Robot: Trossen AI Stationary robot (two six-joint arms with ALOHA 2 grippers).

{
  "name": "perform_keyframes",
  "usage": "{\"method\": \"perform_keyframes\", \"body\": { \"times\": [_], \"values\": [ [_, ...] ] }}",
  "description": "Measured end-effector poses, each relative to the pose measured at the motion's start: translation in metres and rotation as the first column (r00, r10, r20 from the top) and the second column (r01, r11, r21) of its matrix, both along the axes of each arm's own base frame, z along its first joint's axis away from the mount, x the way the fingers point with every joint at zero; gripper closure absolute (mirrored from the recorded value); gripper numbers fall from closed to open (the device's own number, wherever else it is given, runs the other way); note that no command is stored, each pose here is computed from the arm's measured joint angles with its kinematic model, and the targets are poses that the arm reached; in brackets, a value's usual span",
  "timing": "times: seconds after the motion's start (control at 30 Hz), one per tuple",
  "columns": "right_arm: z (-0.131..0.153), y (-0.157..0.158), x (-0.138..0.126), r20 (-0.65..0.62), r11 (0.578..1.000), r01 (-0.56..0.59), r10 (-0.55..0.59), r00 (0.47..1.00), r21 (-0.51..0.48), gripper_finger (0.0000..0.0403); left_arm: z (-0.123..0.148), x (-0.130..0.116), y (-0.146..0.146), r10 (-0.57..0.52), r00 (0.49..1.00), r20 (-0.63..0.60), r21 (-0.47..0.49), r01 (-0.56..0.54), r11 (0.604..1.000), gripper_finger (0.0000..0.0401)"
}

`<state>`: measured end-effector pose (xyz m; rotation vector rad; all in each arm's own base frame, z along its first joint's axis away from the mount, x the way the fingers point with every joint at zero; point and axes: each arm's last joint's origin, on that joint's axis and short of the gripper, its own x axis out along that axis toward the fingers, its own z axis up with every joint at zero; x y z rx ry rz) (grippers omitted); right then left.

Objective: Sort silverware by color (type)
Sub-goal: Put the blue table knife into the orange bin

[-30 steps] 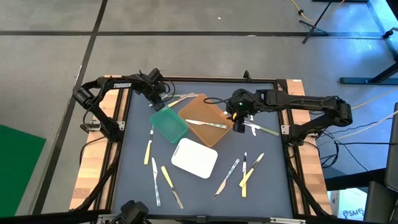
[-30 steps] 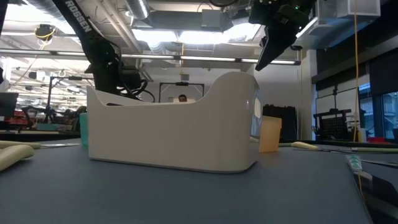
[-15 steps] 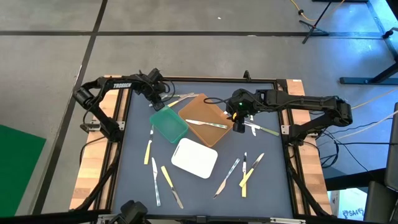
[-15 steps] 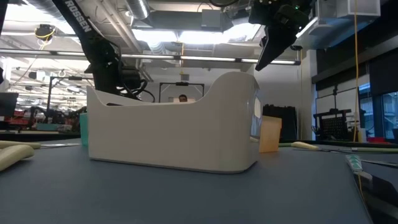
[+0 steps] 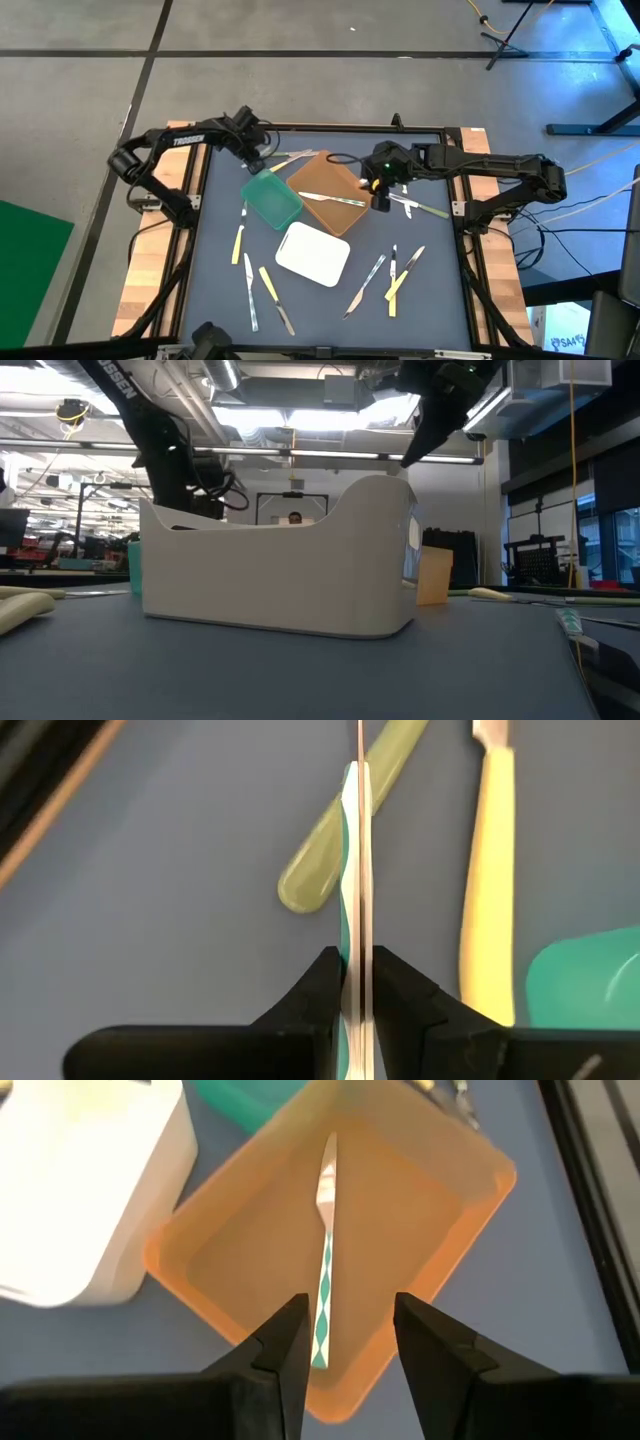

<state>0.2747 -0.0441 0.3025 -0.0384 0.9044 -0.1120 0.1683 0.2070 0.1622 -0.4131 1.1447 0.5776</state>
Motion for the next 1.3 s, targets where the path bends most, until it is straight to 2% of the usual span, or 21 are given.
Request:
{"method": "perform_keyframes", "body": {
  "times": [0.13, 0.3, 0.67, 0.97, 1.3],
  "values": [
    [0.003, -0.001, 0.003, 0.047, 1.000, 0.000, 0.000, 0.999, -0.007, 0.0267, 0.005, 0.002, 0.002, 0.022, 0.998, 0.056, 0.019, -0.023, 1.000, 0.0367],
    [0.006, -0.001, 0.007, 0.092, 1.000, 0.006, -0.004, 0.996, -0.020, 0.0267, 0.011, 0.009, 0.006, 0.020, 0.979, 0.203, 0.011, -0.023, 1.000, 0.0367],
    [0.008, -0.005, 0.008, 0.111, 0.992, 0.096, -0.087, 0.990, -0.085, 0.0267, 0.024, 0.025, 0.014, 0.029, 0.891, 0.454, 0.011, -0.038, 0.999, 0.0367],
    [0.019, -0.010, 0.015, 0.250, 0.954, 0.238, -0.189, 0.950, -0.182, 0.0267, 0.042, 0.053, 0.007, -0.063, 0.768, 0.637, 0.082, 0.014, 0.997, 0.0367],
    [0.034, -0.013, 0.024, 0.425, 0.935, 0.304, -0.204, 0.882, -0.181, 0.0267, 0.066, 0.091, -0.020, -0.221, 0.594, 0.773, 0.211, 0.088, 0.974, 0.0367]
  ]
}}
